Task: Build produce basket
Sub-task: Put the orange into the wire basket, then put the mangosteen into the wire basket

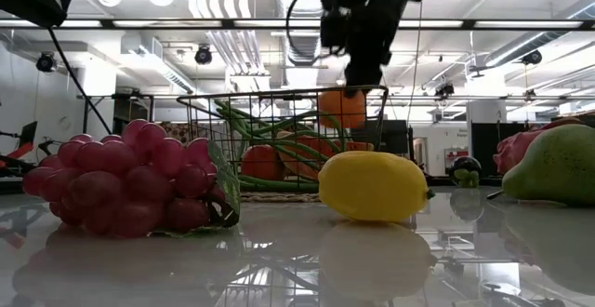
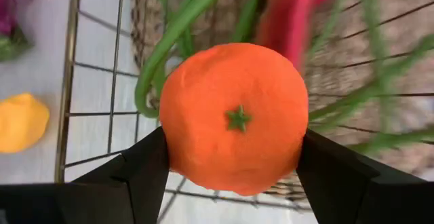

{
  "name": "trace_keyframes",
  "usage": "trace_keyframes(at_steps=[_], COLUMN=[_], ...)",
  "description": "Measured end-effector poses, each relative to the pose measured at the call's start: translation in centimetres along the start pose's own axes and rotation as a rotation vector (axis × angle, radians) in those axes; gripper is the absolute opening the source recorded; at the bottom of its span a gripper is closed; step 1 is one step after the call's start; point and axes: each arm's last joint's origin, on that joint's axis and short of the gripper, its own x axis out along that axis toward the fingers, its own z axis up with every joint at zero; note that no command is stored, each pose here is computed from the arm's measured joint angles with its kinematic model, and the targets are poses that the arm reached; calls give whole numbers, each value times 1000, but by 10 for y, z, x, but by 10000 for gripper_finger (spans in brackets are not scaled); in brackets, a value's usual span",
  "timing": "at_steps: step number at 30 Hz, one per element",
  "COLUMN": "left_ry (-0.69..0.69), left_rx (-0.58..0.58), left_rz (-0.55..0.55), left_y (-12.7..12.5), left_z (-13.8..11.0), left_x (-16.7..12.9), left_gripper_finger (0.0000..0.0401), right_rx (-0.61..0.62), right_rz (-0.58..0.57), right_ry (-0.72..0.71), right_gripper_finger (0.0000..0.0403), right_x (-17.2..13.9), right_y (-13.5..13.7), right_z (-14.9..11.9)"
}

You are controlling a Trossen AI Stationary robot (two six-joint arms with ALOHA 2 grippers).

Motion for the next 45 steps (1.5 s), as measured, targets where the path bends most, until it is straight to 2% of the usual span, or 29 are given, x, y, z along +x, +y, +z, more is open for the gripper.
trace_keyframes(at_steps=[5,10,19,24,29,37,41,45], left_ry=[0,0,1,1,3,32,32,30], left_rx=[-4,-4,-2,-11,-52,-33,-34,-36], left_rz=[0,-1,-1,-1,-3,-25,-24,-23], left_y=[0,0,0,0,0,-3,-3,-3], left_z=[0,0,0,0,0,-4,-4,-3], left_x=[0,0,0,0,0,0,0,0], left_gripper_finger=[318,318,318,318,318,318,318,318], right_rx=[-4,-6,-22,-17,-18,-45,-39,26], right_rz=[44,43,40,35,31,13,-45,-106], right_ry=[81,115,109,117,102,-15,-84,-155], right_gripper_finger=[263,265,336,351,342,327,327,327], right_x=[24,34,35,33,19,-21,-45,-64], right_y=[-4,-7,-7,-7,-4,4,8,10], right_z=[-1,-2,-1,-1,5,8,6,5])
